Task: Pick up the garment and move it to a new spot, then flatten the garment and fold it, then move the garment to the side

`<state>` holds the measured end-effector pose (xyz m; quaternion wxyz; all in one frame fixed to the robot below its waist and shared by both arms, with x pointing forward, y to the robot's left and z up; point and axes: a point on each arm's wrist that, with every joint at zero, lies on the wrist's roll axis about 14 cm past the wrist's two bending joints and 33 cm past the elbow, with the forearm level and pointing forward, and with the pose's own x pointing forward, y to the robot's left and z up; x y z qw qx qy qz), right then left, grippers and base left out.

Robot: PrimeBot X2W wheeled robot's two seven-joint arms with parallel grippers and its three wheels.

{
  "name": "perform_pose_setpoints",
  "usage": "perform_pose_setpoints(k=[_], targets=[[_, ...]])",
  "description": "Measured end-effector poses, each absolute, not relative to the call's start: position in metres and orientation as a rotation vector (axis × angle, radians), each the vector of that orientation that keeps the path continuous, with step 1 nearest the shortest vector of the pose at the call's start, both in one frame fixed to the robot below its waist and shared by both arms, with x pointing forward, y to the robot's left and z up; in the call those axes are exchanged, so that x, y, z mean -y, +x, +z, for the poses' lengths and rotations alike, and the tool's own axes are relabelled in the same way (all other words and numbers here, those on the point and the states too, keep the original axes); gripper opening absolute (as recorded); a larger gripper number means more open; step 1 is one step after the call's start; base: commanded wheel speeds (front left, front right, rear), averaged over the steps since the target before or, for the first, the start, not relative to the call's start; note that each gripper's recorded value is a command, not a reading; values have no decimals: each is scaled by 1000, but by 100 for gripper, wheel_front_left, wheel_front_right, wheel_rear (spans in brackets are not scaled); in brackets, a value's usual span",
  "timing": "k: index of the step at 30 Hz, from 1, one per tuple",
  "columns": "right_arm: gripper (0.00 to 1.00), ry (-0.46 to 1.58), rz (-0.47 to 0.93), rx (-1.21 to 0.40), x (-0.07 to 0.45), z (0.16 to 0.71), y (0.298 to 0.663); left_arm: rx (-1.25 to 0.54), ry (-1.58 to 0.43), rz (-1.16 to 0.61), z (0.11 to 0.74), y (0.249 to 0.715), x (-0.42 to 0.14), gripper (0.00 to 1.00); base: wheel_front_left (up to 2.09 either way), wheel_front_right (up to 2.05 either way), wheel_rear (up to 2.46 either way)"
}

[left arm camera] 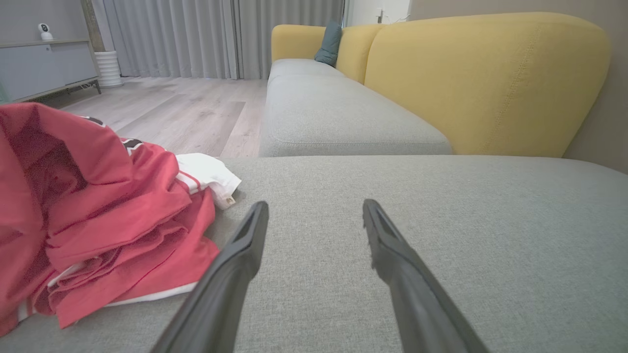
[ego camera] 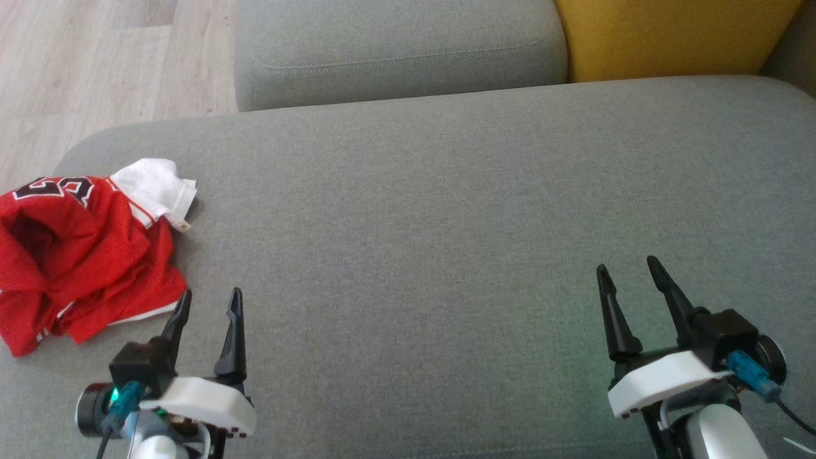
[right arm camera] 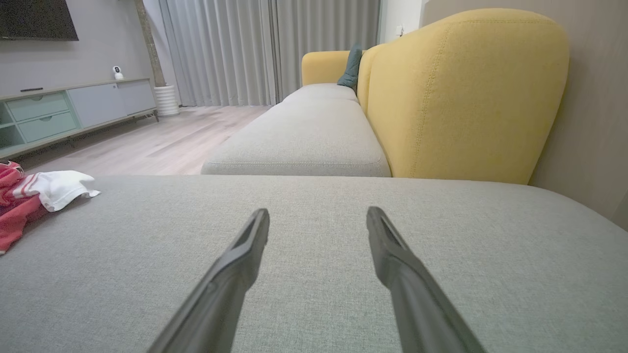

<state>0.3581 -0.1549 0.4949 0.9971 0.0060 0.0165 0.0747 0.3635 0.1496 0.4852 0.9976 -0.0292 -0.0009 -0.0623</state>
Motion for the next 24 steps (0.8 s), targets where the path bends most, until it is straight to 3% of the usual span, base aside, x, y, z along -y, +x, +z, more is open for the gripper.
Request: perform_pose_setpoints(k=[24], targets=[[100, 63, 159, -46, 147, 490, 363, -23, -70, -66, 477, 359, -163, 100, 0, 0, 0]])
